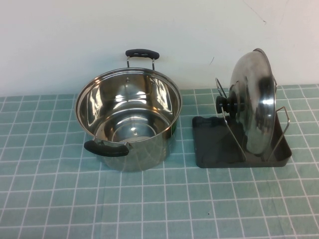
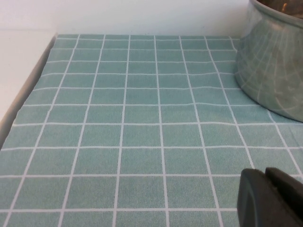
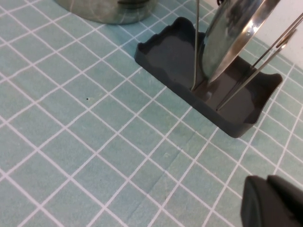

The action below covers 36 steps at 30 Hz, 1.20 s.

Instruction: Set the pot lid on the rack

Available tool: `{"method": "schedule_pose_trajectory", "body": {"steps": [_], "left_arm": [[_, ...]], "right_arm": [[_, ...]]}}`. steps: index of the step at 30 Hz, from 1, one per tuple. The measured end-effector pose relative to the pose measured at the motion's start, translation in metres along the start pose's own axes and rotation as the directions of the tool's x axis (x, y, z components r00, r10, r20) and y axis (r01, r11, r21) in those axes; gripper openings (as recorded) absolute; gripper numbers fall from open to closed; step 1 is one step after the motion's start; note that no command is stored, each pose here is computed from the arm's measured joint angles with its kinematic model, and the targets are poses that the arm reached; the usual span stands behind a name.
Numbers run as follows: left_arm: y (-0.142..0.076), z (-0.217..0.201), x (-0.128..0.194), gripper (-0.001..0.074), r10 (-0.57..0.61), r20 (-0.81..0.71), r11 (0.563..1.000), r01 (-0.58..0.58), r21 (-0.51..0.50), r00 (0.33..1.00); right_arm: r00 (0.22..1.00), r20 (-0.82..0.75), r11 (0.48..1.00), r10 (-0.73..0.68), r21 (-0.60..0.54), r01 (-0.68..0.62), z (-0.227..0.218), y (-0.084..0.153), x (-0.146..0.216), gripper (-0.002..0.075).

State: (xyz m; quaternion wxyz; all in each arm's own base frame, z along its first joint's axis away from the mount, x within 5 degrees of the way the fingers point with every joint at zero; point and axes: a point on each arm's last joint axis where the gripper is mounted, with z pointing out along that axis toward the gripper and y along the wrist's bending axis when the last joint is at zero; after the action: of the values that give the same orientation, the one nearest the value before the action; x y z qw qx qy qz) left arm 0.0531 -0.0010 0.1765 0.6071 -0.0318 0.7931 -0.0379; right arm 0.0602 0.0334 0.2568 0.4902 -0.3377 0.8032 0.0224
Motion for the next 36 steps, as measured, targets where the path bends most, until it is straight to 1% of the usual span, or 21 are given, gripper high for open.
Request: {"method": "schedule_pose_trajectory", "body": {"steps": [3, 6, 8, 10, 12, 15, 17, 19, 21, 23, 26, 32, 36], "left_arm": [[0.0, 0.0, 0.0, -0.0001, 0.0, 0.0, 1.0, 0.0, 0.0, 1.0], [0.0, 0.0, 0.0, -0.0001, 0.0, 0.0, 1.0, 0.0, 0.0, 1.0], [0.0, 0.0, 0.0, -0.0001, 0.0, 0.0, 1.0, 0.0, 0.0, 1.0], [0.0, 0.0, 0.0, -0.0001, 0.0, 0.0, 1.0, 0.0, 0.0, 1.0], [0.0, 0.0, 0.0, -0.0001, 0.0, 0.0, 1.0, 0.0, 0.0, 1.0], [0.0, 0.0, 0.0, -0.0001, 0.0, 0.0, 1.0, 0.0, 0.0, 1.0], [0.0, 0.0, 0.0, -0.0001, 0.0, 0.0, 1.0, 0.0, 0.0, 1.0], [0.0, 0.0, 0.0, -0.0001, -0.002, 0.0, 1.0, 0.002, 0.0, 1.0], [0.0, 0.0, 0.0, -0.0001, -0.002, 0.0, 1.0, 0.002, 0.0, 1.0], [0.0, 0.0, 0.0, -0.0001, -0.004, 0.0, 1.0, 0.004, 0.001, 1.0], [0.0, 0.0, 0.0, -0.0001, -0.013, -0.001, 1.0, 0.013, 0.002, 1.0], [0.0, 0.0, 0.0, -0.0001, -0.013, -0.002, 1.0, 0.013, 0.002, 1.0], [0.0, 0.0, 0.0, -0.0001, -0.013, -0.002, 1.0, 0.013, 0.002, 1.0]], "right_arm": [[1.0, 0.011, 0.999, -0.01, 0.044, 0.009, 0.001, 0.0, 0.005, -0.0001], [0.999, 0.042, 0.986, -0.027, 0.167, 0.02, -0.005, -0.002, 0.011, -0.0001], [0.999, 0.049, 0.966, -0.009, 0.26, -0.004, -0.009, -0.005, 0.017, -0.0001], [0.997, 0.066, 0.935, 0.048, 0.348, -0.068, -0.012, -0.007, 0.024, -0.0001], [0.988, 0.09, 0.901, 0.122, 0.407, -0.148, -0.011, -0.008, 0.034, -0.0001], [0.97, 0.121, 0.852, 0.212, 0.463, -0.244, -0.003, -0.008, 0.052, -0.0001], [0.963, 0.134, 0.834, 0.234, 0.482, -0.269, 0.005, -0.006, 0.065, -0.0001], [0.96, 0.163, 0.823, 0.227, 0.494, -0.279, 0.014, -0.004, 0.077, -0.0001], [0.958, 0.178, 0.818, 0.223, 0.5, -0.283, 0.021, -0.002, 0.084, -0.0001], [0.962, 0.153, 0.822, 0.227, 0.5, -0.274, 0.023, -0.001, 0.089, -0.0001], [0.962, 0.12, 0.826, 0.245, 0.494, -0.272, 0.024, 0.001, 0.093, -0.0001], [0.947, 0.145, 0.812, 0.288, 0.488, -0.322, 0.024, 0.001, 0.093, -0.0001], [0.945, 0.148, 0.81, 0.293, 0.487, -0.328, 0.024, 0.001, 0.093, -0.0001]]}}
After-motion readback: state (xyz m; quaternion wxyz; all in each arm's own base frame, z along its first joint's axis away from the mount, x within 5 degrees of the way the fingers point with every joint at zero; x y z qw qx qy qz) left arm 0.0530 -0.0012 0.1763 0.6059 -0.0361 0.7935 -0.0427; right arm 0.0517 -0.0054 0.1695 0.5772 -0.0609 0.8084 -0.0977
